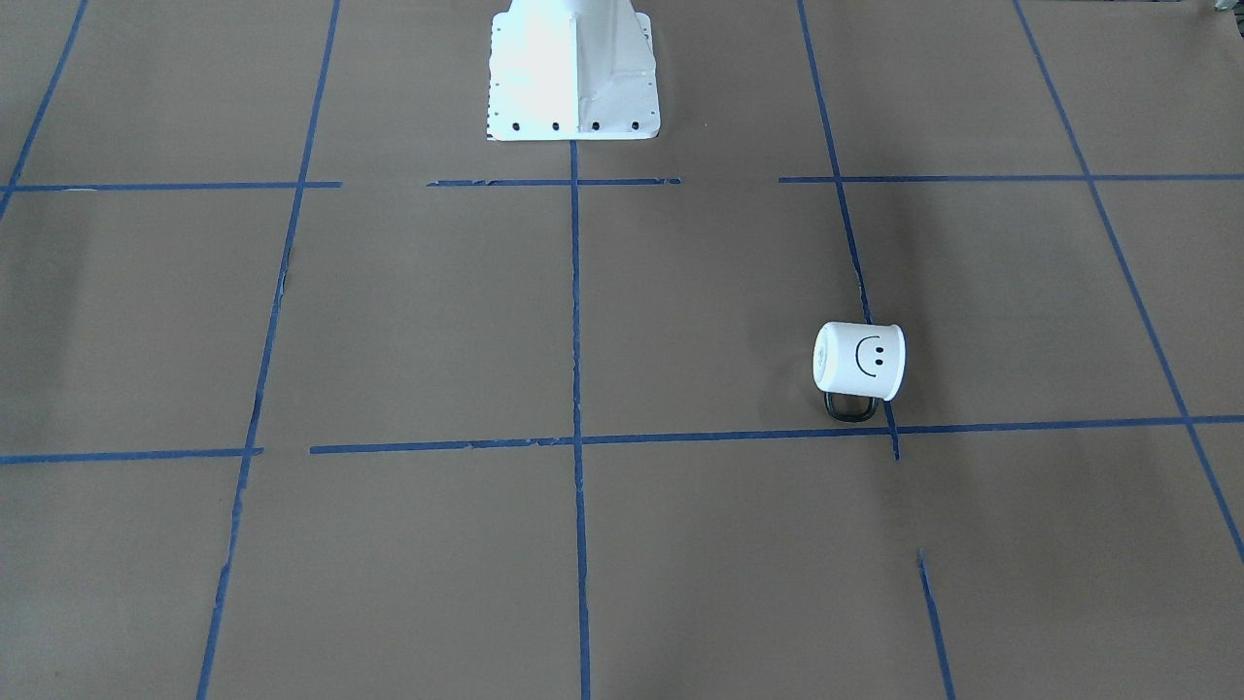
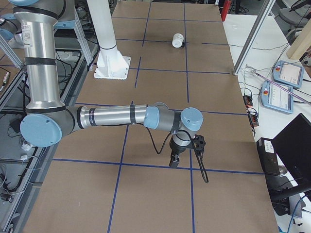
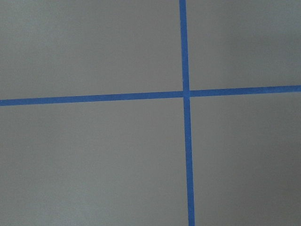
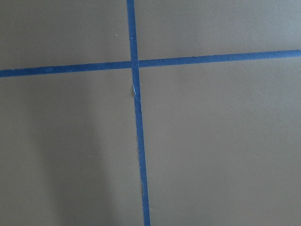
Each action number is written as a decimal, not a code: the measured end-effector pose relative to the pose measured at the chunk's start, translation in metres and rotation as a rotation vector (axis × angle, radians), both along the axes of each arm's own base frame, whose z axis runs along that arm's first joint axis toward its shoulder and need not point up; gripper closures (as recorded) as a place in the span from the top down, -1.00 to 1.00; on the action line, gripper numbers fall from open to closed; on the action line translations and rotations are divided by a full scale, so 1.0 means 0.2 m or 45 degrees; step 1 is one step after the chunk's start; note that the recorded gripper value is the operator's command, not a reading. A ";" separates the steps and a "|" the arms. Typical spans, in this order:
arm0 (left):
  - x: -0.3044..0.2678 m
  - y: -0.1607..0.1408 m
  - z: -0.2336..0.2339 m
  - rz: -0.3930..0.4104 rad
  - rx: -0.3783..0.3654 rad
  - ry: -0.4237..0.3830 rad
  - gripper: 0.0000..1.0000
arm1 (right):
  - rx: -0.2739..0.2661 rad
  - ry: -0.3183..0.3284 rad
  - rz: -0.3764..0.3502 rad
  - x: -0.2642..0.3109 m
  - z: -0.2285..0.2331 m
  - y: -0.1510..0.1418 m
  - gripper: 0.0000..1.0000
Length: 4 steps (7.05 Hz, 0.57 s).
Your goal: Flip mug
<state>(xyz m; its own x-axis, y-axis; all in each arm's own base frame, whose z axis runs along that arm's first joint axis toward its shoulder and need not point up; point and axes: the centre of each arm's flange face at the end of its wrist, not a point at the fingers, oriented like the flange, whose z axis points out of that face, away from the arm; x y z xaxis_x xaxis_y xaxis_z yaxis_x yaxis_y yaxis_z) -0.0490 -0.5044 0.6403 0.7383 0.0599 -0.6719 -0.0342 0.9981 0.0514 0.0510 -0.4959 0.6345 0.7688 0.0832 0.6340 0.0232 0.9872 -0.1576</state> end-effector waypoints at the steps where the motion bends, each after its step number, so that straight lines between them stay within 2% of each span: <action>1: 0.00 -0.01 -0.01 0.002 0.007 0.001 1.00 | 0.000 0.000 0.000 0.00 0.00 0.00 1.00; 3: 0.01 -0.09 -0.10 -0.001 0.050 0.005 1.00 | 0.000 0.000 0.000 0.00 0.00 0.00 1.00; 4: 0.02 -0.19 -0.22 0.002 0.110 0.009 1.00 | 0.000 0.000 0.000 0.00 0.00 0.00 1.00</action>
<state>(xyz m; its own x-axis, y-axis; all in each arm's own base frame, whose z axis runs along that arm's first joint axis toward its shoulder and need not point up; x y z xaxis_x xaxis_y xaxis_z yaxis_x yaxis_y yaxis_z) -0.0453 -0.5431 0.5962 0.7334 0.1187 -0.6694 -0.0348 0.9899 0.1374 0.0510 -0.4959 0.6345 0.7688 0.0832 0.6340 0.0232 0.9872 -0.1577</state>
